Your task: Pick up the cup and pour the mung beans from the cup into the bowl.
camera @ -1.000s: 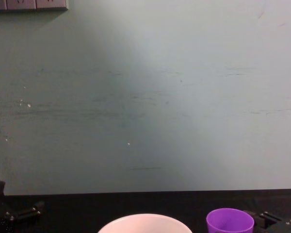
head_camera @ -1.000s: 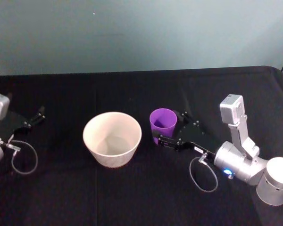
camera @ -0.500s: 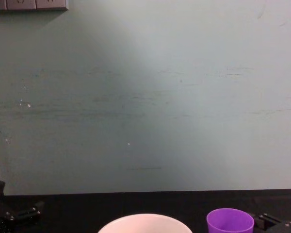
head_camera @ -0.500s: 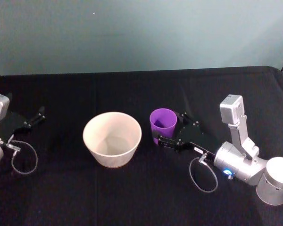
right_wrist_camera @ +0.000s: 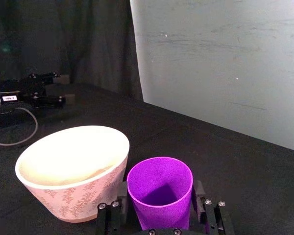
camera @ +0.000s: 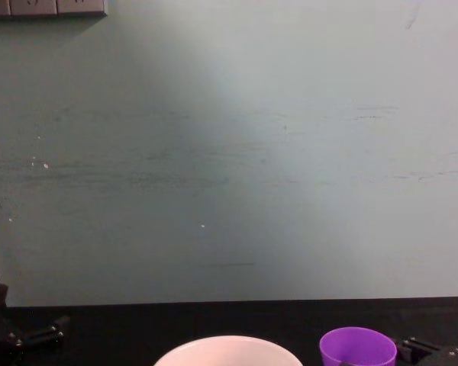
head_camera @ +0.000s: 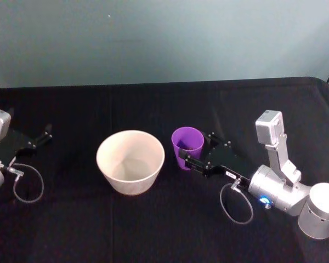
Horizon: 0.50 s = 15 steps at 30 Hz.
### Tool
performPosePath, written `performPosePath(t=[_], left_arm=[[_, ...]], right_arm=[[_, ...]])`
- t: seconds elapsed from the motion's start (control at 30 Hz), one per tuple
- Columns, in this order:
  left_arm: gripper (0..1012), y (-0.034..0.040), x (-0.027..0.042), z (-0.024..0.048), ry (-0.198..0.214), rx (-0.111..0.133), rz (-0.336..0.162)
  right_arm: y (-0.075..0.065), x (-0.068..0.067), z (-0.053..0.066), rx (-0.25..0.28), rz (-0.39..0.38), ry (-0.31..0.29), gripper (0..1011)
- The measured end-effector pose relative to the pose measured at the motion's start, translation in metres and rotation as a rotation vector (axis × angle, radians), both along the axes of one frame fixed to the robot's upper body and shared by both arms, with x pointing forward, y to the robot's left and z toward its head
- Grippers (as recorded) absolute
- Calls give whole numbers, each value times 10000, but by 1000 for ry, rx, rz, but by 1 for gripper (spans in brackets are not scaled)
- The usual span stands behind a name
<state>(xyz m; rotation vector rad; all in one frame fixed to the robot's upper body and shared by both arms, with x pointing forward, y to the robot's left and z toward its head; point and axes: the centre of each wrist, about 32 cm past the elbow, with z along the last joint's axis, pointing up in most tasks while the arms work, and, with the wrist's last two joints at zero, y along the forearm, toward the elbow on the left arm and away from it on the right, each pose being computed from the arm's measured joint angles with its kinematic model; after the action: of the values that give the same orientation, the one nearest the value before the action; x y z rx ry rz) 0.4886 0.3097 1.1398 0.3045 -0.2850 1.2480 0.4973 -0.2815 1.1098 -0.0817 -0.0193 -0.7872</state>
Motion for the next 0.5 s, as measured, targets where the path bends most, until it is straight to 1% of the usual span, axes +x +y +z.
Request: performPosePath(t=[0.43, 0.5], left_arm=[[1000, 0, 0, 0, 0, 0, 0], [1000, 0, 0, 0, 0, 0, 0]], right_arm=[[1, -2, 0, 0, 0, 0, 731], [-1, -14, 11, -4, 4, -9, 723]])
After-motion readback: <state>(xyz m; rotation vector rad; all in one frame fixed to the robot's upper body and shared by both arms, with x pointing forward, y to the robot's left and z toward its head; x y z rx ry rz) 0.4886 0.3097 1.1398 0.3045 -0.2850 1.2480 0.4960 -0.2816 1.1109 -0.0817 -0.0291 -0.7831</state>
